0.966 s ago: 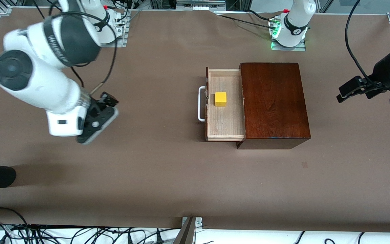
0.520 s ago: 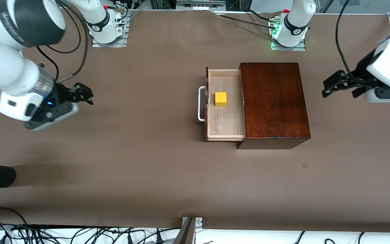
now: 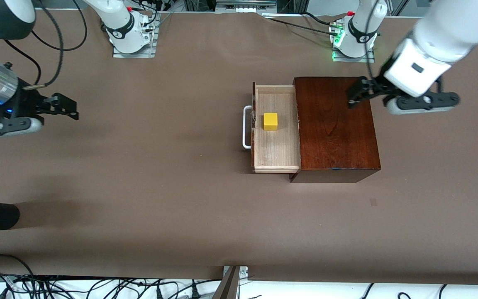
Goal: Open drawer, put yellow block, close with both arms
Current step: 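Withdraw the right gripper while the left gripper reaches the box, then lower the left gripper to the drawer front beside the handle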
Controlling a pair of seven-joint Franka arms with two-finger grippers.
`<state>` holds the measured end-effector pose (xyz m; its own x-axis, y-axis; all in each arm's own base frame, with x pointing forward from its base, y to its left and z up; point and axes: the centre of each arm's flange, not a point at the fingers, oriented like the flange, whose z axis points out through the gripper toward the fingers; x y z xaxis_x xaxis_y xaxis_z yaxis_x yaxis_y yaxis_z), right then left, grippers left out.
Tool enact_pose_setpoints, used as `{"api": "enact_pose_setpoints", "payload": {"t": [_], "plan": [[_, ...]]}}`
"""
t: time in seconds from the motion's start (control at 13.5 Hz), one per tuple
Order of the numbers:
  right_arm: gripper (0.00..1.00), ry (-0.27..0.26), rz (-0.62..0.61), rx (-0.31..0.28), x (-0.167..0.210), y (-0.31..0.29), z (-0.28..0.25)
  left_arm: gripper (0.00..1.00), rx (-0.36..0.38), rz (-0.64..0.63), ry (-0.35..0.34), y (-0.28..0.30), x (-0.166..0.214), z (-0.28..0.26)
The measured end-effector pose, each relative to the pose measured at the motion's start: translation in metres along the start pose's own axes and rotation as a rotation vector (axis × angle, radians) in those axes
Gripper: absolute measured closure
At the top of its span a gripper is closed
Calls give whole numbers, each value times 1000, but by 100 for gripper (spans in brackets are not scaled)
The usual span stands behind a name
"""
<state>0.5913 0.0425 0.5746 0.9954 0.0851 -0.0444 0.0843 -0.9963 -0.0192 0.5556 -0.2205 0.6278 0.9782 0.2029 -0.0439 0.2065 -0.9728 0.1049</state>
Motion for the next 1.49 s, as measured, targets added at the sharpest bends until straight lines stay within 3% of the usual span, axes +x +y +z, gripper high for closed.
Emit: {"api": "enact_pose_setpoints", "payload": {"t": [0.52,0.74,1.12,1.49], "plan": [[0,-3,144,-14,-13,51,-1,0,5,-285,-15,95,-42,66],[0,-19,155,-14,-12,57,7,0,6,-371,-30,125,-51,98],[0,-26,155,-15,-10,58,11,0,92,-555,-18,176,-80,168],[0,-29,173,-15,-12,68,10,0,95,-685,-30,218,-103,232]]}}
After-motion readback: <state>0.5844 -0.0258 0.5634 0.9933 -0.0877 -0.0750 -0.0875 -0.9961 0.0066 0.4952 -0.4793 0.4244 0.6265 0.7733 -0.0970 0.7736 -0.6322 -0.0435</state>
